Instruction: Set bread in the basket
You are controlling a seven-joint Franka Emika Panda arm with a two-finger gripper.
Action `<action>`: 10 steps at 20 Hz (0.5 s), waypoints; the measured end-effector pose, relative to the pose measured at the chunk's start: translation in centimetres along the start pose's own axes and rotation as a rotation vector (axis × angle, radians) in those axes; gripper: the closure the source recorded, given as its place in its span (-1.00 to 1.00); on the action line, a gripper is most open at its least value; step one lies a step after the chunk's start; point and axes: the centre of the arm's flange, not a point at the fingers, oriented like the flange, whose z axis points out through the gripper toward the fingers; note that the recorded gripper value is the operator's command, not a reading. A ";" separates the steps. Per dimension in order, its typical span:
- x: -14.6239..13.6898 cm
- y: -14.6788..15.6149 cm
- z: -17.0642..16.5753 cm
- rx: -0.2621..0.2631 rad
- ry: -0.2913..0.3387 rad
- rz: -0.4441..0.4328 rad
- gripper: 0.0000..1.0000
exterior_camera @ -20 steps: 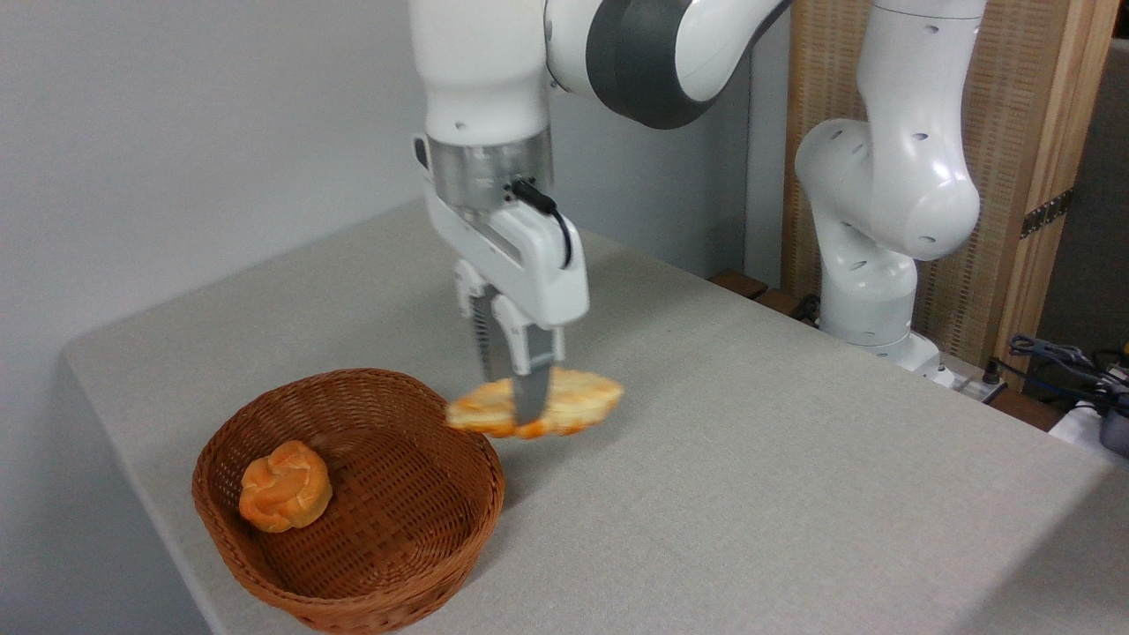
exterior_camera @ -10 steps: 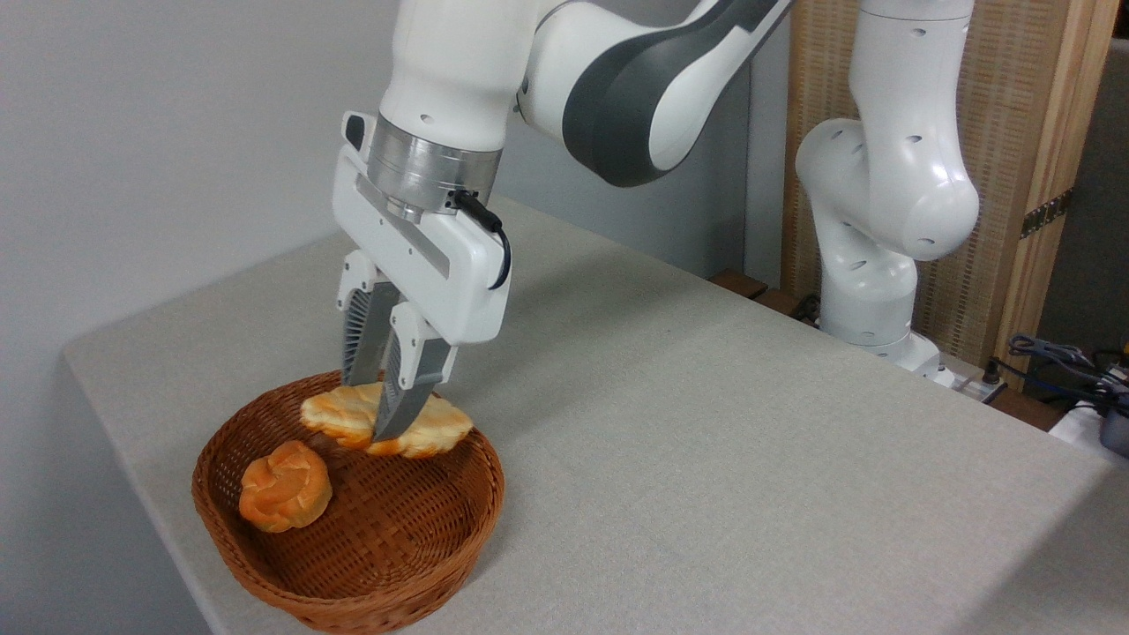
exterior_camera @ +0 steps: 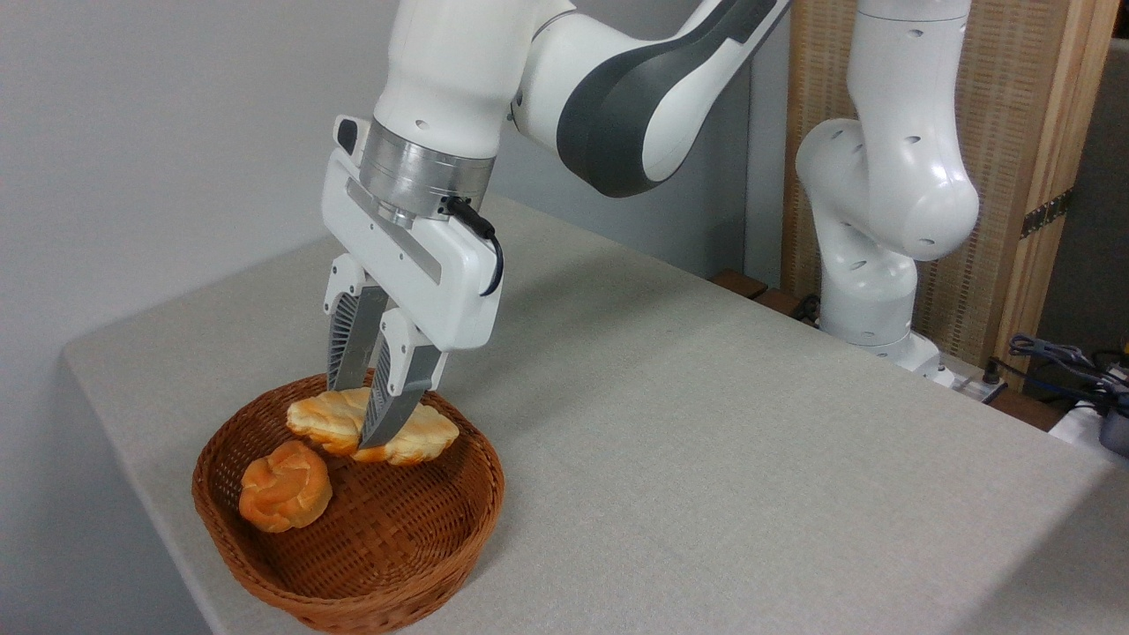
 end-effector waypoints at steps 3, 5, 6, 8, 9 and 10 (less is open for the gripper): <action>0.0 0.0 0.0 0.000 0.000 0.000 -1.00; 0.0 0.0 0.1 -0.001 -0.002 -0.001 -1.00; 0.0 0.0 0.2 -0.001 -0.003 -0.001 -1.00; 0.0 0.0 0.2 -0.001 -0.004 -0.001 -1.00; 0.0 0.0 0.2 -0.001 -0.004 -0.001 -1.00; 0.0 0.0 0.2 -0.001 -0.003 -0.001 -1.00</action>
